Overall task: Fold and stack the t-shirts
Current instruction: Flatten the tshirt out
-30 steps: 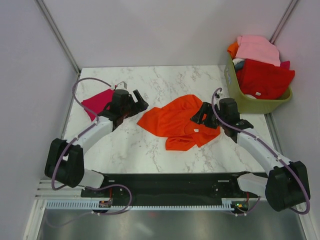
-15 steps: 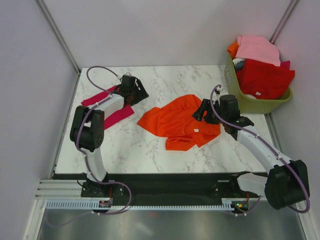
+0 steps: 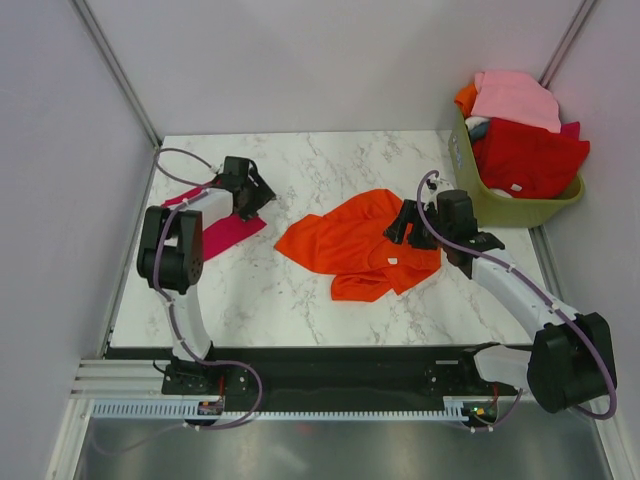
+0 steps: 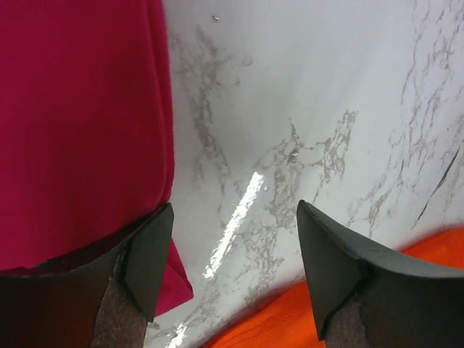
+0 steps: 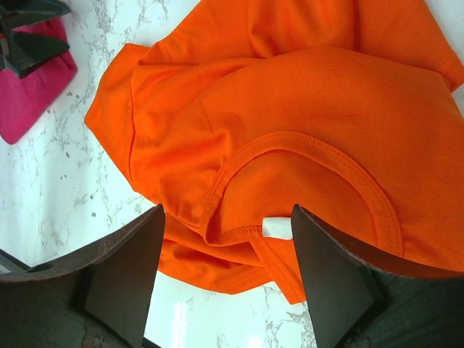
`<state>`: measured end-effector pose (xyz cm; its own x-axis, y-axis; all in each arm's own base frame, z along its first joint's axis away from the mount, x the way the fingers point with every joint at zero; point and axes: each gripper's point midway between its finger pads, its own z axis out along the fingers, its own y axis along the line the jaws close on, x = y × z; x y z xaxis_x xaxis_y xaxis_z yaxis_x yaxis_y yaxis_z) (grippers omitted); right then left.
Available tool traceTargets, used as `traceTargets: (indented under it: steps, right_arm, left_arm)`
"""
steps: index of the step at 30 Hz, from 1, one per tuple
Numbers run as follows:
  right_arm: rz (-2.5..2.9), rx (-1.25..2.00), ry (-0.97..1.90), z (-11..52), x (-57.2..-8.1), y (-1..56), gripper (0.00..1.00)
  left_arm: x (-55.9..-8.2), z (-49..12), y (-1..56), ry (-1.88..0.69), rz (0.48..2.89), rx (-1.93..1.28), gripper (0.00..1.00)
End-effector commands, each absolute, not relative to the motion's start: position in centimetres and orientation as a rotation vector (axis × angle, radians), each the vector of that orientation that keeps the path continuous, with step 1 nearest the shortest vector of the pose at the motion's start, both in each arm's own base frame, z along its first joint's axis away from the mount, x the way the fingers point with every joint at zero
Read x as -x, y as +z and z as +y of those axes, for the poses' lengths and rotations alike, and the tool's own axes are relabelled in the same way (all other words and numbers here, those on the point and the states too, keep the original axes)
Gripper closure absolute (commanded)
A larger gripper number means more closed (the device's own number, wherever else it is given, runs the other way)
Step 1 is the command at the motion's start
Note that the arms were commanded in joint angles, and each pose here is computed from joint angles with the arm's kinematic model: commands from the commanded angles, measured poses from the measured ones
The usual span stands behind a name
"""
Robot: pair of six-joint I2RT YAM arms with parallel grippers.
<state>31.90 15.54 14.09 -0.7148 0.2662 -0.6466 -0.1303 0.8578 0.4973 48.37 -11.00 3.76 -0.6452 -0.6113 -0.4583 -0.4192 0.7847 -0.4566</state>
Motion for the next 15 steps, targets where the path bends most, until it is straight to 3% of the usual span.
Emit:
traceTargets:
  steps: [1,9,15]
  right_arm:
    - [2.242,-0.07,0.667,15.5,-31.9,14.5,0.21]
    - [2.272,-0.078,0.637,15.1,-31.4,13.1,0.21]
    - [2.299,-0.176,0.449,12.0,-30.6,11.9,0.1]
  left_arm:
    - [-46.2,-7.9,4.1,-0.325,2.335,0.898,0.23]
    - [-41.7,-1.1,5.8,-0.221,2.179,1.147,0.2]
    - [-38.7,-0.8,8.9,-0.294,2.051,1.127,0.2]
